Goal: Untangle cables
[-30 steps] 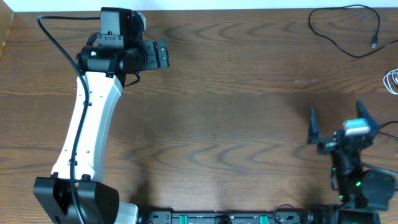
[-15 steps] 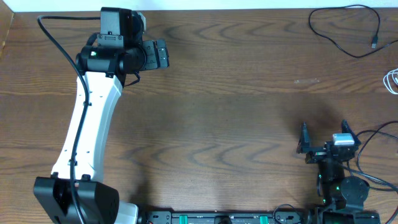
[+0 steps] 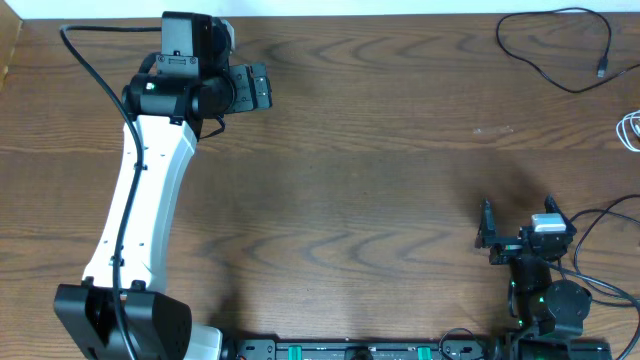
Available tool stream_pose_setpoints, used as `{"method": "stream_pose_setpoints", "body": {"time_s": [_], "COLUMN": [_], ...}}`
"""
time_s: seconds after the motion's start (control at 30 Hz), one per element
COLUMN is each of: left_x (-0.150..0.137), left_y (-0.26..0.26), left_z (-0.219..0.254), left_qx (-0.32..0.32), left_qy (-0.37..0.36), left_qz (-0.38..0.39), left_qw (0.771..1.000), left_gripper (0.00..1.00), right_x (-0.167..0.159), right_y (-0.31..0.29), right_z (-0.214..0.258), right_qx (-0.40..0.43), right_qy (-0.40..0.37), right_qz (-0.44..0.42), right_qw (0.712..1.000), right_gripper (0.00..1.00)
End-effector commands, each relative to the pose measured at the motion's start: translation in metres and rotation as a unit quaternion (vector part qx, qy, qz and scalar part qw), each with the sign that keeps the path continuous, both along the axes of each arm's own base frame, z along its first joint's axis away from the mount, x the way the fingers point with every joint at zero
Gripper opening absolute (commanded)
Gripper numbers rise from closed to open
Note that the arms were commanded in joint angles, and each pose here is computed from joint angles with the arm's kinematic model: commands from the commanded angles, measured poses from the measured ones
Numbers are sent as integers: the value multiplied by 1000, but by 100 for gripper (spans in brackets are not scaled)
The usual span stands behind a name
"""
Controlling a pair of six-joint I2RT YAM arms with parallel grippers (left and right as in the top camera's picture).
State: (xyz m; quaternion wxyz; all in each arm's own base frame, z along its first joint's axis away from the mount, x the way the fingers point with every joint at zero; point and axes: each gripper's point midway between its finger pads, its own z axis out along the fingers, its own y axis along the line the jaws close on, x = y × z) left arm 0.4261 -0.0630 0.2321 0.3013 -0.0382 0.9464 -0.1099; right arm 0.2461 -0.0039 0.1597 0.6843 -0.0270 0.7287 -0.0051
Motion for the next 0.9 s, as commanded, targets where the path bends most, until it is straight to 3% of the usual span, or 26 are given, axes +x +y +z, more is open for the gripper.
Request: {"method": "stream_pose_setpoints", "body": {"time_s": [0.0,0.27,0.6,0.87], "left_x": [0,0,-5,-42], "left_y": [1,2,23,39], "left_z": [-7,-7,1,61], "left_qx": [6,8,58,55], "left_qy": [7,7,-1,-154], "left_qz": [-5,-5,30,60], "left_qw": [1000,1000,998,985], "left_gripper": [98,98,98,98], "right_x": [0,0,0,0], "right_y": [3,3,3,3], "right_z": [0,0,0,0], "right_qx": [8,8,8,8], "right_qy": [0,0,0,0], "right_qz": [4,4,4,4], "right_qw": [1000,1000,1000,1000], "right_gripper": [99,99,99,99]}}
